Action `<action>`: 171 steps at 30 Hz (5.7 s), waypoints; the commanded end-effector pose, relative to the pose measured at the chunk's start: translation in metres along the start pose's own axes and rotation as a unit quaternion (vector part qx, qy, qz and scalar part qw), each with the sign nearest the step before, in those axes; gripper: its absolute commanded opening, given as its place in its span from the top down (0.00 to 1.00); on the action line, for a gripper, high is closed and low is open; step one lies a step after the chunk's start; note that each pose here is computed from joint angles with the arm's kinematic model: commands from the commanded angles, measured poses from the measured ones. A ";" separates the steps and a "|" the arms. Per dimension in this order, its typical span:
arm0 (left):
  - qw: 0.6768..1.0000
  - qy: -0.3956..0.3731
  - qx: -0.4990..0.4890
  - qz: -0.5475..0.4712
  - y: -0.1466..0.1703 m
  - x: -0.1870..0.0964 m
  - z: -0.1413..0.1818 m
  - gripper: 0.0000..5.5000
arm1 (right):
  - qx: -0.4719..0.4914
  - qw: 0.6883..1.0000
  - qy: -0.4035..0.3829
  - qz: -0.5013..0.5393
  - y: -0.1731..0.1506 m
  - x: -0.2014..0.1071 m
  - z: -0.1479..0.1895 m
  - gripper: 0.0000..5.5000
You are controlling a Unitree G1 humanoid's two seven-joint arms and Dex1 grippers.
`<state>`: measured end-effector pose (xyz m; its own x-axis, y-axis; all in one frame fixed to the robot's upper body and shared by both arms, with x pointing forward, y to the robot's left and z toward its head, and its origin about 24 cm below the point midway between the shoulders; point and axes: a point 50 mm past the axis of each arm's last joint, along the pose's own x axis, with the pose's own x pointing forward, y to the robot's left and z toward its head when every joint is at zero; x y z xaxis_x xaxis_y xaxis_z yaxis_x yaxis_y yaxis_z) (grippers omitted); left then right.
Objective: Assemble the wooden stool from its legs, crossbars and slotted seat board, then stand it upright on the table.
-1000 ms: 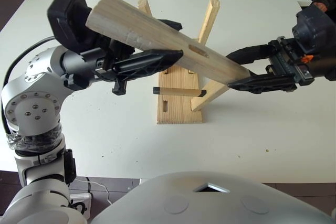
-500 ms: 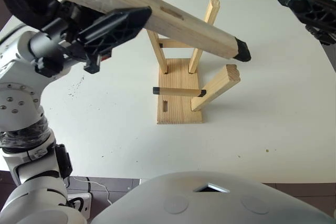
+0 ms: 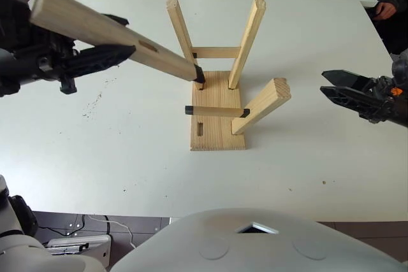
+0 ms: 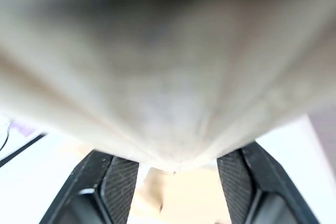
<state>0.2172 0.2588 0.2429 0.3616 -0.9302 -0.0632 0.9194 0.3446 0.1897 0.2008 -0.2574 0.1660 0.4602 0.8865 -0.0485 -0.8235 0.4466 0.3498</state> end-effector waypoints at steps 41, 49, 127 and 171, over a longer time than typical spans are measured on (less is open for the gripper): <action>0.976 0.164 -0.048 -0.138 -0.042 0.013 -0.083 0.63 | -0.036 0.999 0.036 0.002 -0.008 0.012 -0.003 0.42; 0.975 0.150 -0.040 -0.161 -0.044 0.023 -0.075 0.63 | -0.038 0.999 0.035 0.000 -0.008 0.014 -0.007 0.42; 0.978 0.170 0.031 -0.120 -0.012 0.083 -0.040 0.63 | -0.058 0.996 0.053 0.029 0.002 0.028 -0.014 0.42; 0.932 0.332 -0.023 -0.144 0.001 0.072 -0.065 0.63 | -0.066 0.996 0.062 0.009 0.013 0.027 -0.034 0.42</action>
<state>0.2517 0.1919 0.2026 0.1169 -0.7816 -0.6127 0.9916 0.0578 0.1155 0.1910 -0.2252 0.1351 0.4085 0.8985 -0.1610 -0.8634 0.4375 0.2514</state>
